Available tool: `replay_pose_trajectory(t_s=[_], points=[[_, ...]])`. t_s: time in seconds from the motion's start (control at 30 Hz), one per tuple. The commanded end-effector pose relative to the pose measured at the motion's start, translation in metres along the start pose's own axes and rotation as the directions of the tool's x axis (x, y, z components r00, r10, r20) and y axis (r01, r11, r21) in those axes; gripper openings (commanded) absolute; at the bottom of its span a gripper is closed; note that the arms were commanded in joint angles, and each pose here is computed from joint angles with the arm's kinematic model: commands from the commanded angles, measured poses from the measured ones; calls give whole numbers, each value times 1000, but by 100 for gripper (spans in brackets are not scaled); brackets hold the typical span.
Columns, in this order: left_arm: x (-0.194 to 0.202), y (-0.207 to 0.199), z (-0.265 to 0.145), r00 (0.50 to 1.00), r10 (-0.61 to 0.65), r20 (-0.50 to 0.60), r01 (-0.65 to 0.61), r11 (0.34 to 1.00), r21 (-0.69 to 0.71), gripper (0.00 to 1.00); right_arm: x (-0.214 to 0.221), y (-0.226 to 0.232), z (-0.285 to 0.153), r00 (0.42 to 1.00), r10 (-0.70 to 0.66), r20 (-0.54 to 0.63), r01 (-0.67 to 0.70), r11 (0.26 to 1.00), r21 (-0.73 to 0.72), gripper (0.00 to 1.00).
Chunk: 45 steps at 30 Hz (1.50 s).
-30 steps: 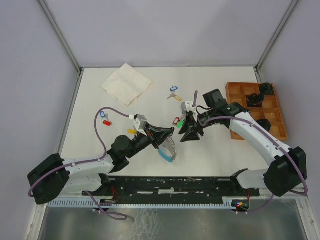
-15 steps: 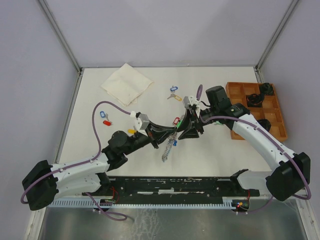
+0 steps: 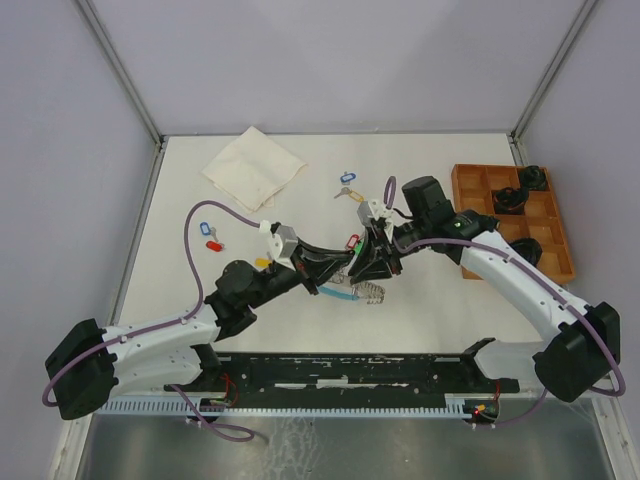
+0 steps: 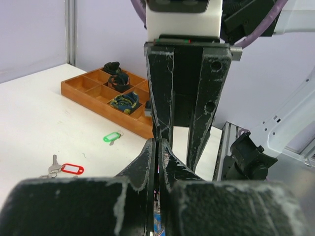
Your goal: Remove the keys from the keyring
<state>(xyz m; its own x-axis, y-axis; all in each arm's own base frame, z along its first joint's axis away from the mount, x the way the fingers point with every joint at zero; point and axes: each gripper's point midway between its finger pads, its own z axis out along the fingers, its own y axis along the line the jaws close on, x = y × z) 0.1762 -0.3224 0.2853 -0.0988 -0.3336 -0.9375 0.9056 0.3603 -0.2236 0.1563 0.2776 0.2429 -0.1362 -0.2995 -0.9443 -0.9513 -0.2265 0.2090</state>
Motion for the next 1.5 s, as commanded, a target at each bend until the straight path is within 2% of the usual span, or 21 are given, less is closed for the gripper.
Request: replay_pose_trajectory(t_s=[0.0,0.1,0.27,0.53,0.8,1.03,1.17,1.33,1.47], points=[[-48,-8,4,985,9,172,-11,1000,15,3,-3,4,5,999,-43,15,43,999,-29,24],[-49,-10,3,983,-6,183,2,1000,25,3,0,1,7,999,-46,2,46,999,-14,17],[-50,-12,4,981,-24,193,17,999,38,3,0,-1,7,999,-51,-6,51,999,-2,15],[-49,-15,2,980,-32,196,21,998,56,3,-6,2,2,997,-79,-9,79,997,3,22],[-46,-28,-1,983,-5,186,-20,991,132,3,-14,5,-5,997,-74,28,74,997,-7,28],[-43,-36,-4,981,19,191,-54,983,177,3,-14,7,-4,996,-75,41,76,997,-23,30],[-41,-37,-6,981,30,191,-66,980,188,3,-14,11,-4,995,-89,43,91,995,-39,29],[-40,-38,-5,981,32,192,-70,979,193,3,-11,15,-1,993,-113,37,115,992,-59,21],[-42,-39,-6,979,23,201,-64,978,197,3,-7,14,1,992,-123,23,124,991,-58,19]])
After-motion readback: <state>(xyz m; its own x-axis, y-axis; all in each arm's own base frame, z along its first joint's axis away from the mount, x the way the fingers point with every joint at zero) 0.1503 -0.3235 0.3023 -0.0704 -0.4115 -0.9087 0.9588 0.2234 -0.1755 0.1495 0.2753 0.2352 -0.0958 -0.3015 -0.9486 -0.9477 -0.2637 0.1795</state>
